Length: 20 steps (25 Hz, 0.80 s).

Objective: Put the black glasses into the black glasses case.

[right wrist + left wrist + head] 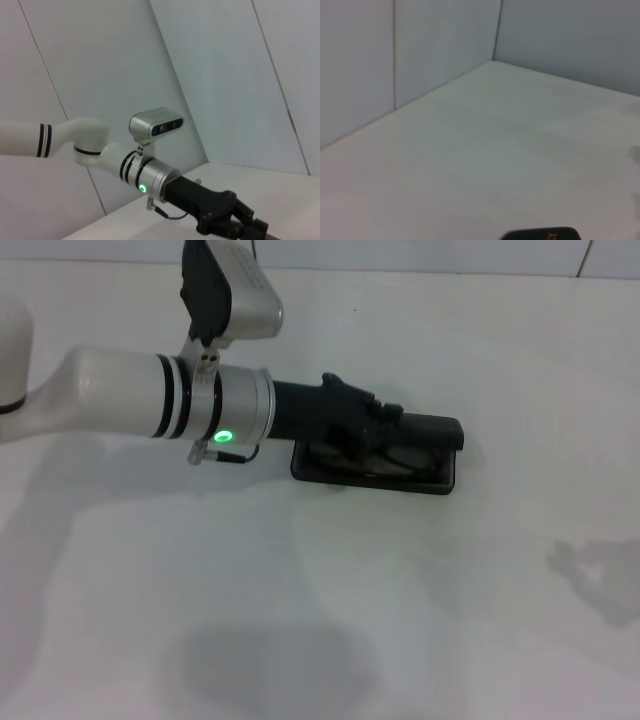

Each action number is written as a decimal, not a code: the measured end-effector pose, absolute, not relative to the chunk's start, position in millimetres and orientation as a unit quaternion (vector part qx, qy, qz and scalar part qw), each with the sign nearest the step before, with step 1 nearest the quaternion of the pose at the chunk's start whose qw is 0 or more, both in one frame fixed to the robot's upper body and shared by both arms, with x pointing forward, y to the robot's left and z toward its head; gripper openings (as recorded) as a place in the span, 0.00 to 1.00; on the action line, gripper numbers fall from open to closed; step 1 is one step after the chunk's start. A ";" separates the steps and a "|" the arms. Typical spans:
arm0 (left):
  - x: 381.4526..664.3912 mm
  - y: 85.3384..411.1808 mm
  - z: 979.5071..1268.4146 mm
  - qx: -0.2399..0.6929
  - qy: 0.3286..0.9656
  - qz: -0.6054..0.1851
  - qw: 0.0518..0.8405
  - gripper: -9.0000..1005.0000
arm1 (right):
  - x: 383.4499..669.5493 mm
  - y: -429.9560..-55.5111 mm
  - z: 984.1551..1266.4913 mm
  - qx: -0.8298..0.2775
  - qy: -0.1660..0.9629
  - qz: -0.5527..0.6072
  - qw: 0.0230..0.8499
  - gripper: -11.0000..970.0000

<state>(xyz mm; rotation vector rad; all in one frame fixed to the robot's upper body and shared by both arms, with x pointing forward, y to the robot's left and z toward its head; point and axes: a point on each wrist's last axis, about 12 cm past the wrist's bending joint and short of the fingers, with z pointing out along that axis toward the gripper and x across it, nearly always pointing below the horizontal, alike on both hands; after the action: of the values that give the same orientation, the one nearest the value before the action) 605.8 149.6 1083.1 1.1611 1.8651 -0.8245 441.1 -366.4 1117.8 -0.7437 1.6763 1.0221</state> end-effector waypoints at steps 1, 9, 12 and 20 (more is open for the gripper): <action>604.5 150.1 1081.9 0.457 0.733 -0.325 0.385 0.19 | 441.0 -366.4 1117.8 -0.307 0.692 0.422 0.498 0.20; 592.5 152.6 1072.4 0.467 0.732 -0.334 0.367 0.19 | 441.2 -364.9 1118.0 -0.310 0.690 0.427 0.496 0.21; 586.6 153.6 1074.8 0.475 0.719 -0.351 0.368 0.19 | 440.8 -364.7 1118.6 -0.311 0.688 0.428 0.496 0.21; 563.1 167.7 1121.6 0.481 0.621 -0.443 0.433 0.20 | 439.1 -362.7 1123.2 -0.328 0.673 0.437 0.497 0.21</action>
<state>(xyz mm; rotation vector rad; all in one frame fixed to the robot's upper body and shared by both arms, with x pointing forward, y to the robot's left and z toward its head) 563.1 167.7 1121.6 1.1989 1.5467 -1.1027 439.1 -362.7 1123.2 -0.7946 1.6305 1.0591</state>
